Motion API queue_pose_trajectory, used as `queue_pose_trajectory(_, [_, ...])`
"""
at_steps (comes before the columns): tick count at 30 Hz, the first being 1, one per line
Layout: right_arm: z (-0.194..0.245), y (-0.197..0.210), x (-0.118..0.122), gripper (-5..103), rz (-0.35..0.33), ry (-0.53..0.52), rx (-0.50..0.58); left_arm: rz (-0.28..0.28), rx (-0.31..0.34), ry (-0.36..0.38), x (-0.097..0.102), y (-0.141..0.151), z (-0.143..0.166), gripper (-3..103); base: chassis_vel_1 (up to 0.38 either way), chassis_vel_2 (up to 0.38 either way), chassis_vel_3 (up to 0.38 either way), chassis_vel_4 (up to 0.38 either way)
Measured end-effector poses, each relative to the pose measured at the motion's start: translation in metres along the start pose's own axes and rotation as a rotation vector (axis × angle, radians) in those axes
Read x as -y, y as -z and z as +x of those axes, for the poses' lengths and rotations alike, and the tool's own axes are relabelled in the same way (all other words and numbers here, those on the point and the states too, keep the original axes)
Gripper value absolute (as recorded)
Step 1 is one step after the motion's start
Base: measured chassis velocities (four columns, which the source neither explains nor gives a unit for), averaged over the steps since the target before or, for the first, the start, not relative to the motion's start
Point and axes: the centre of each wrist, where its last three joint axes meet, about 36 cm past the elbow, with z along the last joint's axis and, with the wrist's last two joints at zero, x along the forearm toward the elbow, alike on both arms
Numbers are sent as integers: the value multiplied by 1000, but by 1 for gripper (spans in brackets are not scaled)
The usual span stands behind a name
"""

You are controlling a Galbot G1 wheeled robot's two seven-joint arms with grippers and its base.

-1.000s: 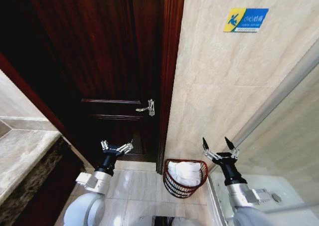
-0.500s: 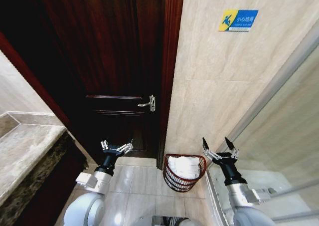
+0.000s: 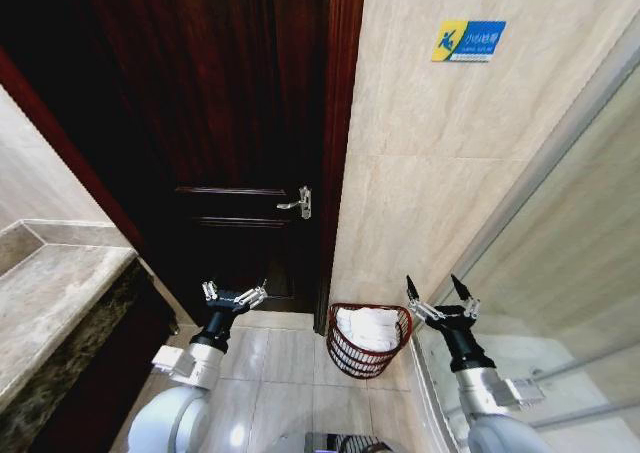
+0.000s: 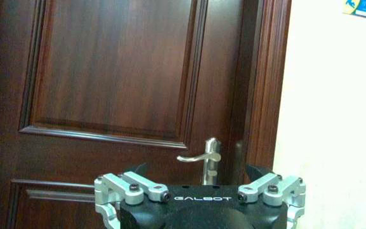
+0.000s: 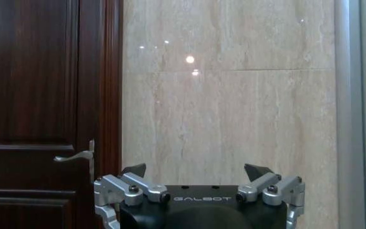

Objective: Discard the used towel into the hamper.

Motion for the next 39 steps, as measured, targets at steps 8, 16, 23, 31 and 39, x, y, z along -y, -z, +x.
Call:
queue_pose_trajectory(8, [0,0,0,100,0,0,0,0,0,0,0,0,0,100,0,0,0,0])
queue_pose_trajectory(16, [0,0,0,100,0,0,0,0,0,0,0,0,0,100,0,0,0,0])
queue_pose_trajectory(23, [0,0,0,100,0,0,0,0,0,0,0,0,0,100,0,0,0,0])
queue_pose_trajectory(31, [0,0,0,100,0,0,0,0,0,0,0,0,0,100,0,0,0,0])
queue_pose_trajectory(39, [0,0,0,100,0,0,0,0,0,0,0,0,0,100,43,20,-42,-19])
